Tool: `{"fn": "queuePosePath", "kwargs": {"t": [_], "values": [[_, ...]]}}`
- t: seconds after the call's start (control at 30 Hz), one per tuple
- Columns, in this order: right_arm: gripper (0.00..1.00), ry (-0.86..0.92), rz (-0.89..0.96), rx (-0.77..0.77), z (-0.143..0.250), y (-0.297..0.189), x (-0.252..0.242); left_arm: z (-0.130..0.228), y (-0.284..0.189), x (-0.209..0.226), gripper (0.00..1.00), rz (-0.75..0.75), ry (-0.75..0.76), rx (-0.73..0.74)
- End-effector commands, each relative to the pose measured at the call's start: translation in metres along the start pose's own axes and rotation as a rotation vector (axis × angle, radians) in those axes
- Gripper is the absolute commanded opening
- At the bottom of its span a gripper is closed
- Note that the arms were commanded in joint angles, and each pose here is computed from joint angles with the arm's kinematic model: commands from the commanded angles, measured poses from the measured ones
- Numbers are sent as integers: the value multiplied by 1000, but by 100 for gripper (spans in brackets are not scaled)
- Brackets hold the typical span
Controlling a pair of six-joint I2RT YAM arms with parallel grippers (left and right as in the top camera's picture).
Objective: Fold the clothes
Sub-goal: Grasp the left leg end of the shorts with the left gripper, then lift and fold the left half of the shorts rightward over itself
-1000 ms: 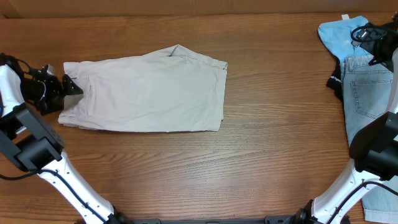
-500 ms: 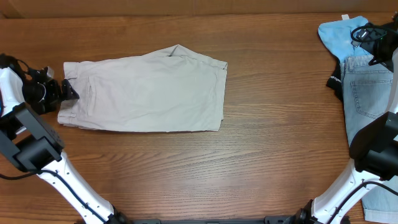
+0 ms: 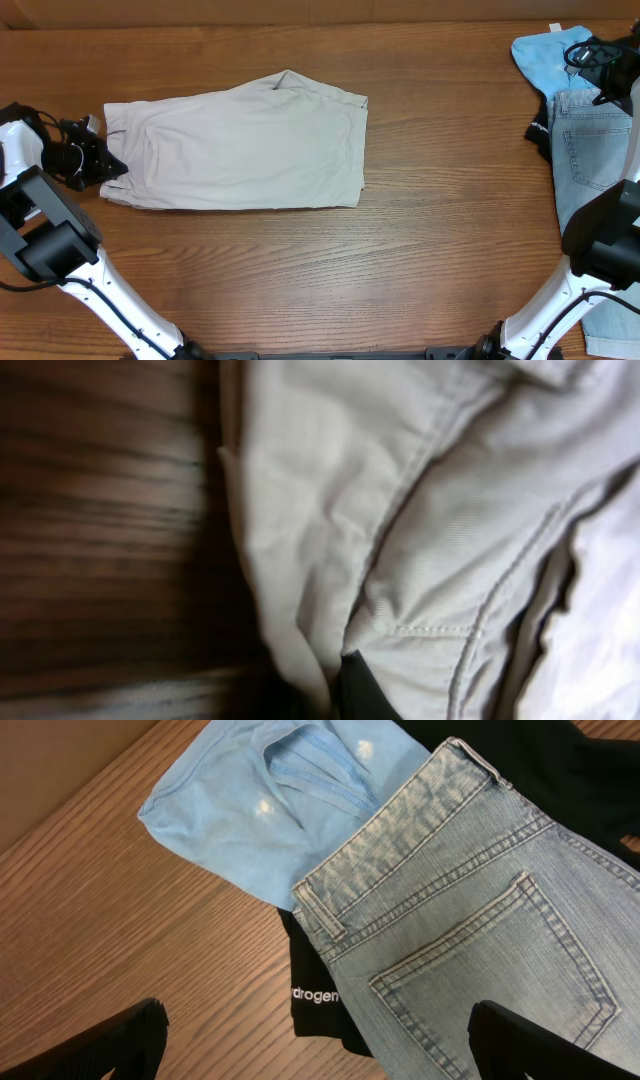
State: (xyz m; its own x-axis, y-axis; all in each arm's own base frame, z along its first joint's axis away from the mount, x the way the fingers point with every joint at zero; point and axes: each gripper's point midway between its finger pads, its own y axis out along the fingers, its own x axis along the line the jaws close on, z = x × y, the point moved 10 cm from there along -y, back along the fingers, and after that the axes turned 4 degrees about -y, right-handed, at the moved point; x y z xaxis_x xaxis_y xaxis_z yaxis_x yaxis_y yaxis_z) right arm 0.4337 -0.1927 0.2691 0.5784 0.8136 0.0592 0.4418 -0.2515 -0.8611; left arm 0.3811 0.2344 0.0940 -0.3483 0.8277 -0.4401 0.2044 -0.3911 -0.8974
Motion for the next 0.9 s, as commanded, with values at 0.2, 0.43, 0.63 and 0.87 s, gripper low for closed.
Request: {"fn": "queuePosePath", "kwargs": {"t": [0.2,0.43,0.63,0.87], "values": [[100,5,-10,-27,-4,-9,2,-3,-23,23,4,-493,-483,26],[100,5,-10,-27,-4,-9,2,-27,-115,-38,4,-449,-431,-178],[100,5,-10,-27,-4,-9,2,-18,-183,-135,4,-410,-248,-392],[100,5,-10,-27,-4,-9,2,7,-172,-237,4,-360,-3,-387]]}}
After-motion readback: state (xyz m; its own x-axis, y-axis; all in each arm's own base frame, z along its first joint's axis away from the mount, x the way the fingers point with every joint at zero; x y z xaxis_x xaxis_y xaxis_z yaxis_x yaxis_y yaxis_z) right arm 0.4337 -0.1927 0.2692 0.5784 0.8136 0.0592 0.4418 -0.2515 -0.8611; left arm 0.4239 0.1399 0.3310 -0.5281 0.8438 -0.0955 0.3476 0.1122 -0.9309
